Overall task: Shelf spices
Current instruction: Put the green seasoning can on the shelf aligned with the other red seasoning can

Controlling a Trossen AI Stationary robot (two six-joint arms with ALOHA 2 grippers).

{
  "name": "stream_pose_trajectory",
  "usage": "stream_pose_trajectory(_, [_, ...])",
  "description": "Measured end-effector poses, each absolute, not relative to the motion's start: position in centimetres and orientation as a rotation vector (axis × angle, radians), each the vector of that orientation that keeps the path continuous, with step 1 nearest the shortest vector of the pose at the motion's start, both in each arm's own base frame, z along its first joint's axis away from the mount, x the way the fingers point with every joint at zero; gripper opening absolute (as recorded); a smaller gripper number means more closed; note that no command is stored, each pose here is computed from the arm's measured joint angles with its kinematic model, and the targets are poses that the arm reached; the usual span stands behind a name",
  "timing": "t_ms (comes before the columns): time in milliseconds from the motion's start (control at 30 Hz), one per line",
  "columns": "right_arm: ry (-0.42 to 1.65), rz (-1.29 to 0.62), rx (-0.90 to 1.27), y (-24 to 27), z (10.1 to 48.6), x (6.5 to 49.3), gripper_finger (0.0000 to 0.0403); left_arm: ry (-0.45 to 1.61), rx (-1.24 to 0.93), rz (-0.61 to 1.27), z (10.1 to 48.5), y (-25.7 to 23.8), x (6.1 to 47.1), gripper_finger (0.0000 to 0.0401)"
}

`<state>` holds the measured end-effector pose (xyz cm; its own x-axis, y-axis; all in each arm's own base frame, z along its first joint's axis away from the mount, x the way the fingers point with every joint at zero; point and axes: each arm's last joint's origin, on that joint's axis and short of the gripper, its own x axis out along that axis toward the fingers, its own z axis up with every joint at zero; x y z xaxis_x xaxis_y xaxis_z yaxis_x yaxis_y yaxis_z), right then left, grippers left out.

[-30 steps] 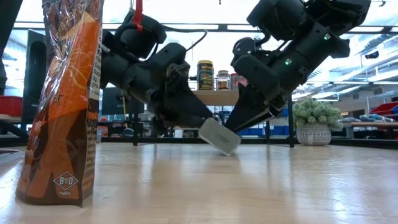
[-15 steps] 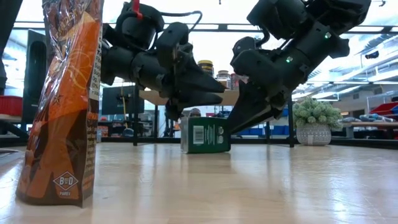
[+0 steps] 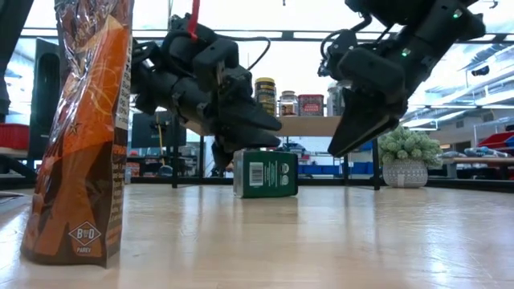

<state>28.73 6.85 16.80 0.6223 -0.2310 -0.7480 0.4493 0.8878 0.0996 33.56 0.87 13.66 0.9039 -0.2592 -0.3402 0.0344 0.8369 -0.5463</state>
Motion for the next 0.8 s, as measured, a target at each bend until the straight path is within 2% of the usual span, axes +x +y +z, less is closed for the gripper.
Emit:
stream_pose_trajectory(233, [0.791, -0.417, 0.258, 7.5, 16.9, 28.5, 0.0126, 0.542, -0.481, -0.128, 14.8, 0.9, 35.4, 0.0143])
stream_pose_trajectory(467, [0.792, -0.42, 0.256, 7.4, 16.9, 28.5, 0.0126, 0.668, -0.348, -0.144, 17.8, 0.4, 37.6, 0.0143])
stream_pose_trajectory(800, [0.816, -0.433, 0.252, 7.4, 16.7, 28.2, 0.0126, 0.797, -0.231, 0.04, 19.4, 0.5, 37.4, 0.0142])
